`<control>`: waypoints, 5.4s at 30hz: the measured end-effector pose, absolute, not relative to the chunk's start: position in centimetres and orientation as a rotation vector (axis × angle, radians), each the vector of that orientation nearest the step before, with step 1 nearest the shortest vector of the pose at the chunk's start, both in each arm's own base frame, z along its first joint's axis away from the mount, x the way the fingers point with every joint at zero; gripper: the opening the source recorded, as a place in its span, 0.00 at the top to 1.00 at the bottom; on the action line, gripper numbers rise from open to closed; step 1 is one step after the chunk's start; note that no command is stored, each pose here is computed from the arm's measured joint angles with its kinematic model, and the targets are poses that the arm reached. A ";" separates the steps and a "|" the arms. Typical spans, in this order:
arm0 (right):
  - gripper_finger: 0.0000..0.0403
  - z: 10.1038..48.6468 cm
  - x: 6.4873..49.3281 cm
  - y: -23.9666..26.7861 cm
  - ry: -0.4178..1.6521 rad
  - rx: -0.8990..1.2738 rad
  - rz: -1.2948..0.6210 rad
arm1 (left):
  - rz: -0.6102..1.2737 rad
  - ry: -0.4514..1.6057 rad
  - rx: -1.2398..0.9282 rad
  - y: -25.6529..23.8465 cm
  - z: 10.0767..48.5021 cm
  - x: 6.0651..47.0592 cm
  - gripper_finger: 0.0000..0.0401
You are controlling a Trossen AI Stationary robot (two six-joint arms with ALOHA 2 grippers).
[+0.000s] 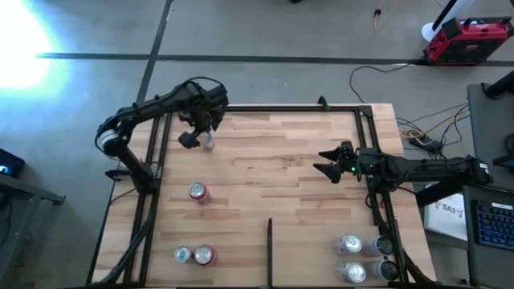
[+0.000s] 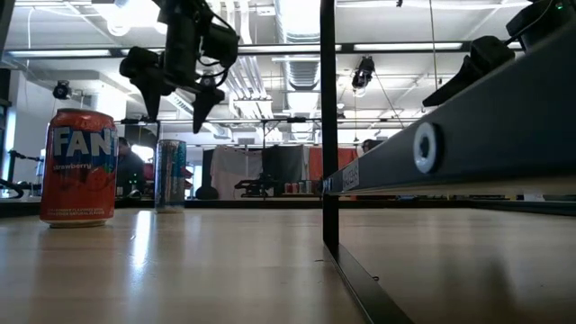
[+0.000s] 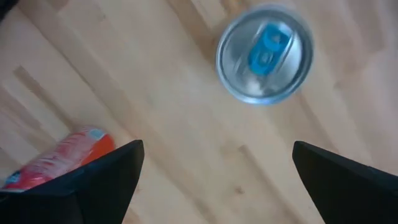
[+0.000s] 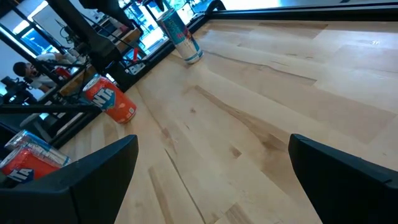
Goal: Place canned beverage on shelf
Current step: Move the top white/blue soda can to the center of the table, then move the top orange soda can to the center of the table
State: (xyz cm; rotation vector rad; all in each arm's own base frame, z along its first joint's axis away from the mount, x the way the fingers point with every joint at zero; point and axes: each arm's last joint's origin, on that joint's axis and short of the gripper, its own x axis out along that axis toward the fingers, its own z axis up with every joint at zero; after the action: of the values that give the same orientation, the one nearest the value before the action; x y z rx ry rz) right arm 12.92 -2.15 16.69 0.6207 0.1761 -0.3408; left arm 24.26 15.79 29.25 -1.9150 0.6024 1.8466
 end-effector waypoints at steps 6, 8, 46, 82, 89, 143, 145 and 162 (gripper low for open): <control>0.01 16.7 12.9 -2.1 0.176 0.621 -0.341 | 1.962 0.419 -1.967 16.6 29.2 23.8 0.01; 0.01 16.7 12.9 -2.1 0.176 0.621 -0.341 | 1.987 0.397 -1.979 17.0 28.9 23.5 0.01; 0.01 16.7 12.9 -2.1 0.176 0.621 -0.341 | 1.901 0.480 -1.876 18.5 23.8 22.3 0.46; 0.01 16.7 12.9 -2.1 0.176 0.621 -0.341 | 1.007 0.965 -1.253 12.1 26.8 30.4 0.46; 0.01 16.7 12.9 -2.1 0.176 0.621 -0.341 | 1.008 1.179 -1.160 11.0 26.1 35.8 0.46; 0.01 16.6 12.9 -2.1 0.191 0.620 -0.345 | 0.756 1.213 -0.844 -4.7 24.6 47.2 0.43; 0.01 16.6 12.9 -2.1 0.190 0.620 -0.346 | 0.765 1.204 -0.840 -4.4 24.4 47.4 0.43; 0.01 16.6 12.9 -2.1 0.191 0.620 -0.345 | 0.767 1.159 -0.895 -4.0 24.5 47.9 0.24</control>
State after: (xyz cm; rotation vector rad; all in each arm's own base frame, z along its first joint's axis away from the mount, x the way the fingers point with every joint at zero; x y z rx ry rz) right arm 12.88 -2.14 16.56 0.6203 0.1909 -0.3455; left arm 47.88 -3.96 24.46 -0.8947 1.1589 0.7666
